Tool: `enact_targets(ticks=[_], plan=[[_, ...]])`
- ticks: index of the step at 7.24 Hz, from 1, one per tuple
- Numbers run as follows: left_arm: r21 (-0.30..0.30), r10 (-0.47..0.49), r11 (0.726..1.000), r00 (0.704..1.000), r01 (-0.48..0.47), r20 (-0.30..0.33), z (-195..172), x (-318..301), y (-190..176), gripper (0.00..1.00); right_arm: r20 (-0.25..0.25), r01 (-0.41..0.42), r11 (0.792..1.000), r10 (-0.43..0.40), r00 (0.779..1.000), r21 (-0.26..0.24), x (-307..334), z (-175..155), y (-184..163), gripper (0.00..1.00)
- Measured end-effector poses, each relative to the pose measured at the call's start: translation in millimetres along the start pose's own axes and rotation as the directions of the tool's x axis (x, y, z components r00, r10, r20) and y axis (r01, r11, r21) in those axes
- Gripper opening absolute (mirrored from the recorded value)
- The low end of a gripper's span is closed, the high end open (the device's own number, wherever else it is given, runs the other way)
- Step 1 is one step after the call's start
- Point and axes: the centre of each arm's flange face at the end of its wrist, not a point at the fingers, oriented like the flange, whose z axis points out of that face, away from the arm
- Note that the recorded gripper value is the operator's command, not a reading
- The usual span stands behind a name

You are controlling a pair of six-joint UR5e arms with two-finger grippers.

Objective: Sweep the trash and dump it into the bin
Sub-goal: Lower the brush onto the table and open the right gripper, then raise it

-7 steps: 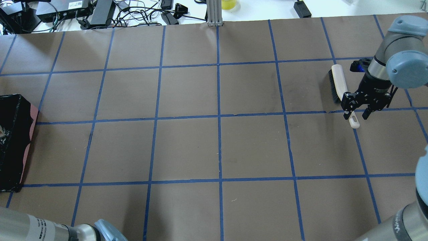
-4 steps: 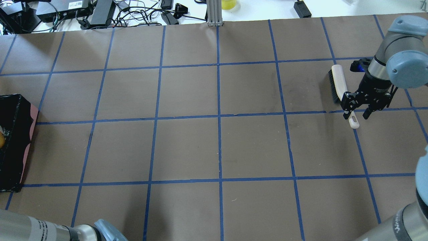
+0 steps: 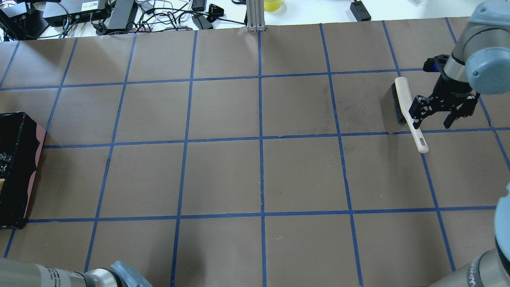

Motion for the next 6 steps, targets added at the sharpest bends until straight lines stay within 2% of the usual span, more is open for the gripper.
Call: enact_targets(ticks=[2, 4, 6], plan=[[-0.101, 0.017, 0.995, 0.998, -0.023, -0.063, -17, -7, -8, 0.03, 0.001, 0.005, 1.000, -0.005, 1.000, 0.008, -3, -84, 27, 1.00], [-0.144, 0.018, 0.989, 0.995, -0.033, -0.098, -39, -17, -22, 0.03, 0.013, 0.003, 0.999, -0.003, 1.000, 0.038, -9, -171, 71, 1.00], [-0.170, 0.006, 0.985, 0.992, -0.028, -0.129, -58, -21, -32, 0.03, 0.042, 0.001, 0.997, -0.004, 0.999, 0.078, -30, -207, 102, 1.00]])
